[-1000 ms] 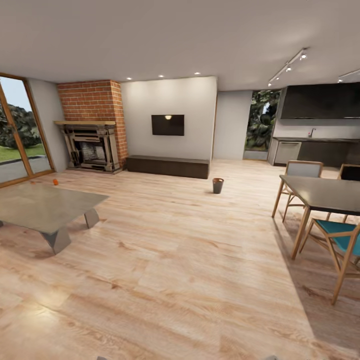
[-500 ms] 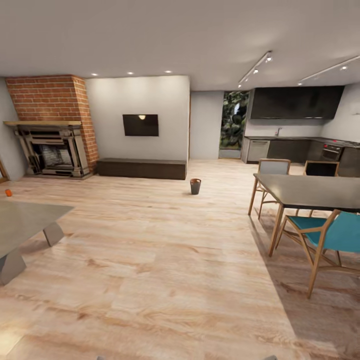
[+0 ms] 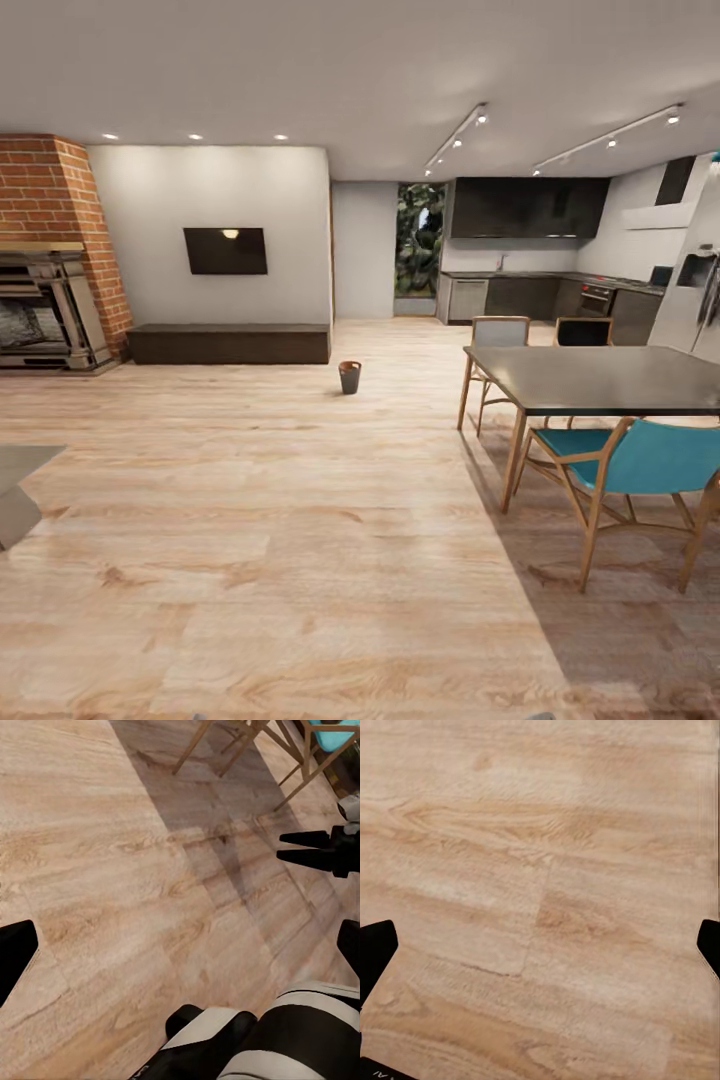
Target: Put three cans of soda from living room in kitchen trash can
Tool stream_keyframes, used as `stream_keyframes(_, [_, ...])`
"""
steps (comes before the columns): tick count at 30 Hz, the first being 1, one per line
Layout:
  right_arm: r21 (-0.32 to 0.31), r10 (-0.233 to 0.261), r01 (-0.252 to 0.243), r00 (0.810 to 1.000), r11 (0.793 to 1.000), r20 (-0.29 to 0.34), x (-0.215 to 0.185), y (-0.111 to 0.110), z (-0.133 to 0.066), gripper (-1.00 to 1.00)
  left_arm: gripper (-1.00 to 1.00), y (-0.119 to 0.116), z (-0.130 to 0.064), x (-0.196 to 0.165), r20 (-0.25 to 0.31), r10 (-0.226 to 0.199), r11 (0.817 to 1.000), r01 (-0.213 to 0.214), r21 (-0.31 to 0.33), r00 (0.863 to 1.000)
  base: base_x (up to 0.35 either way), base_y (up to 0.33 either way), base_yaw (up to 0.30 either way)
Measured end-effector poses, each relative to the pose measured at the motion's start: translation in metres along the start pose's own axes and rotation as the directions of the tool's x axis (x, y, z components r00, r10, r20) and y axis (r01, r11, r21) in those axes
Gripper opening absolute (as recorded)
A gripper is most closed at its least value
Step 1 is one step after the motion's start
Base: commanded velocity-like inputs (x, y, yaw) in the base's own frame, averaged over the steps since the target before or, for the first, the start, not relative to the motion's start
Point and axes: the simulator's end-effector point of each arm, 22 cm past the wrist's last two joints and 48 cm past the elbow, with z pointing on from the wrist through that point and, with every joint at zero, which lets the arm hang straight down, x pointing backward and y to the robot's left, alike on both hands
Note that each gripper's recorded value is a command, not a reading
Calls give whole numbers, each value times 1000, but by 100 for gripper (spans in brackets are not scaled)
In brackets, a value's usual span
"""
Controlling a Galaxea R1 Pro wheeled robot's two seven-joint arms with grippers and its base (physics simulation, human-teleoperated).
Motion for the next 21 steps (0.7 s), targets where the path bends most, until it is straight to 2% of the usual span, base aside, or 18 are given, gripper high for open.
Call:
stream_keyframes(8, [2, 1, -1, 1000, 1000, -3, 1, -1, 0, 100, 100, 0, 0, 1, -2, -2, 1000, 2, 0, 1000, 317, 156, -23])
stream_keyframes(21, [2, 5, -5, 1000, 1000, -15, 7, -1, 2, 100, 100, 2, 1, 6, -11, -14, 1000, 14, -1, 1000, 305, 178, 126])
